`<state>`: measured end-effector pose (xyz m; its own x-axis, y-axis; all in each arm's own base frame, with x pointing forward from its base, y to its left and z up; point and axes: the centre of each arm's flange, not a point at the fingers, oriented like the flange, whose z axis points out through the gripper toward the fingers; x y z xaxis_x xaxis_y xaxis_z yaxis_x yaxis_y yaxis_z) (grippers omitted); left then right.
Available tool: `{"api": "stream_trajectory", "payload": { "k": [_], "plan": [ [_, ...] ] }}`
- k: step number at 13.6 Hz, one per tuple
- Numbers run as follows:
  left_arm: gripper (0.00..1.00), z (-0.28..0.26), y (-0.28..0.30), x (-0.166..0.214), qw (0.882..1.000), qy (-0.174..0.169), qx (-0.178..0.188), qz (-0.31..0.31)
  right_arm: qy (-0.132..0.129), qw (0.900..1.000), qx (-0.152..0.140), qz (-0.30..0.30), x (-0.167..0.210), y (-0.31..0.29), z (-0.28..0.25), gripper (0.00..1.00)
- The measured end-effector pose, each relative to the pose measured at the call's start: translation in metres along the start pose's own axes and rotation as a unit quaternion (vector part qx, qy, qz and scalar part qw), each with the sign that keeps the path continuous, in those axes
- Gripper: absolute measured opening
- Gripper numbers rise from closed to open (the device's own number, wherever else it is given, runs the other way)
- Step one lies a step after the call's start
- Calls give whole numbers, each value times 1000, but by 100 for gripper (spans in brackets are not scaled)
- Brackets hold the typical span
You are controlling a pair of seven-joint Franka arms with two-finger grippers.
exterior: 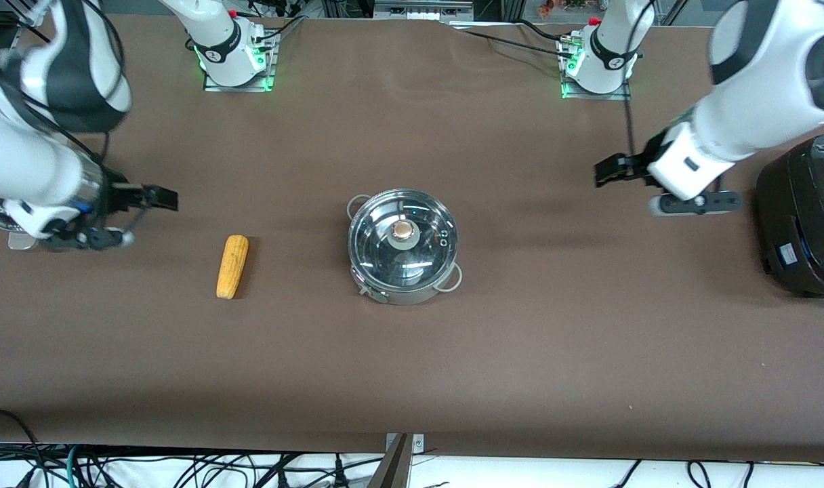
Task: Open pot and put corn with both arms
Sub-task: 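Reach the right gripper to the corn while the left gripper reaches the lid knob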
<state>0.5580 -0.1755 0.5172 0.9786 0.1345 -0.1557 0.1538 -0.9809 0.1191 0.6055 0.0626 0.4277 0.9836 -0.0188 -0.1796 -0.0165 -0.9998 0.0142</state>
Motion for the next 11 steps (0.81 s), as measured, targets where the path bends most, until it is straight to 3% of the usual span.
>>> {"api": "stream_trajectory", "payload": {
  "k": [7, 11],
  "plan": [
    [100, 92, 177, -13, 998, 12, -35, -46, 26, 993, 8, 112, 41, -23, 119, 100],
    [100, 139, 253, -12, 997, 28, -17, -71, 51, 989, 14, 139, 46, -49, 186, 100]
  ]
}}
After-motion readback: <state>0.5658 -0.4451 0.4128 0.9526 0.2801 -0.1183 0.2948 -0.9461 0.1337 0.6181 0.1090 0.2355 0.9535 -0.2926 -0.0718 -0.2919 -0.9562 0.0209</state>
